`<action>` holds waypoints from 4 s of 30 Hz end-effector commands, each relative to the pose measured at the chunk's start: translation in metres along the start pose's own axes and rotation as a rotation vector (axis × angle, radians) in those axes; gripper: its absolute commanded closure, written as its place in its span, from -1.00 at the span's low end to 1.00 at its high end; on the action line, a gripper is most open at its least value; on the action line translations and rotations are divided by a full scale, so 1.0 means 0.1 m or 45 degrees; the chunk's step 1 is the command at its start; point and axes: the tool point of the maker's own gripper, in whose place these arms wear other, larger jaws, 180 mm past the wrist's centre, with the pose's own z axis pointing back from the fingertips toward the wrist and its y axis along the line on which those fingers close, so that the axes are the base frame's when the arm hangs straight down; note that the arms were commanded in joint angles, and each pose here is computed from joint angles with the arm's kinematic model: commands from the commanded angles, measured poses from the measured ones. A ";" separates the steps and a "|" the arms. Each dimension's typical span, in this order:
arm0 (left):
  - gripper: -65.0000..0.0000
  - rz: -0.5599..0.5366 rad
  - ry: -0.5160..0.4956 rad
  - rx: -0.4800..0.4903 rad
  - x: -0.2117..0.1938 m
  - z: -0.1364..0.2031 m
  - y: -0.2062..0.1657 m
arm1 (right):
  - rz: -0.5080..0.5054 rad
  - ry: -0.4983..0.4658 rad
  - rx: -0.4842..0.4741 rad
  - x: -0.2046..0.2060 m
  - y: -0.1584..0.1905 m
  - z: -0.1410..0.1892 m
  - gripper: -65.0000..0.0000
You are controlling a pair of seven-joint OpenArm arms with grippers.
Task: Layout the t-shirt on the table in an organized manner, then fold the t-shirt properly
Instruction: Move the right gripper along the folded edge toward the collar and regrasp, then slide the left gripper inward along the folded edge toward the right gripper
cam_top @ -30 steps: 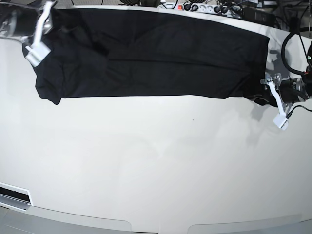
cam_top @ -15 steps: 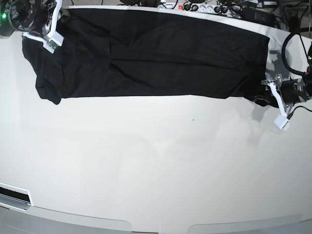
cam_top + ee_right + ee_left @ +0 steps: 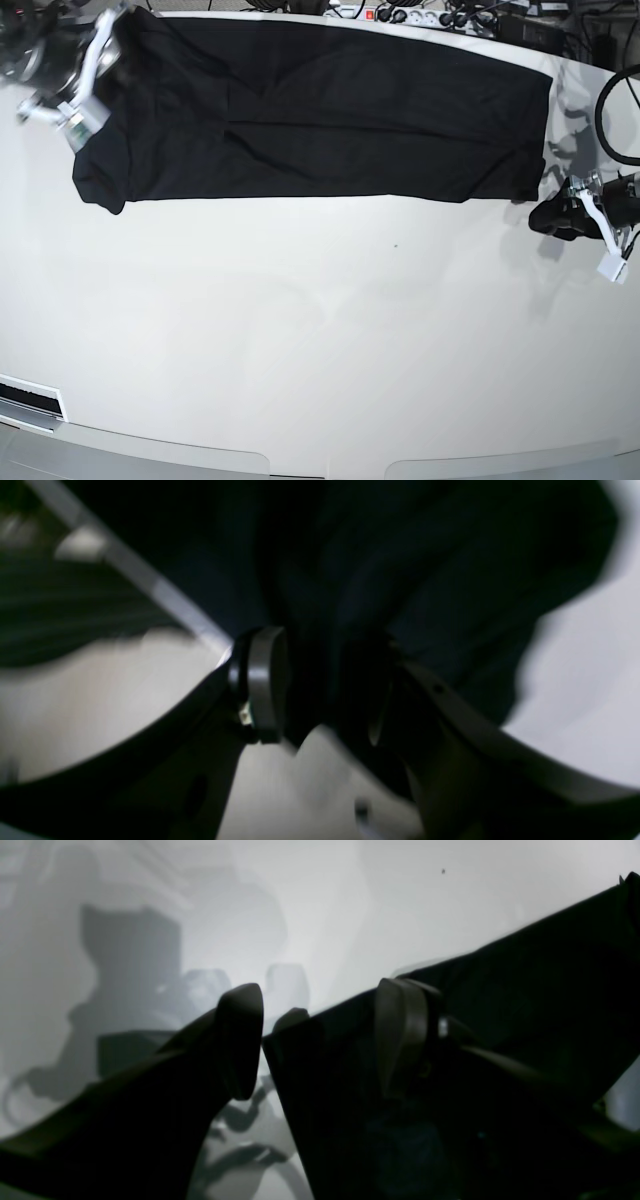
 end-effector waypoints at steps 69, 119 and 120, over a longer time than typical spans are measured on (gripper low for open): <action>0.77 0.048 -0.198 -0.158 0.42 0.11 -0.23 | -0.675 -0.085 -0.365 0.11 -1.73 -0.83 1.00; 1.00 -0.125 0.104 0.151 -0.94 -0.71 -0.37 | -0.805 -0.040 -0.428 -0.54 -1.82 -0.51 0.56; 1.00 -0.125 0.104 0.151 -0.94 -0.71 -0.37 | -0.813 -0.058 -0.421 -0.51 -1.82 -0.51 0.26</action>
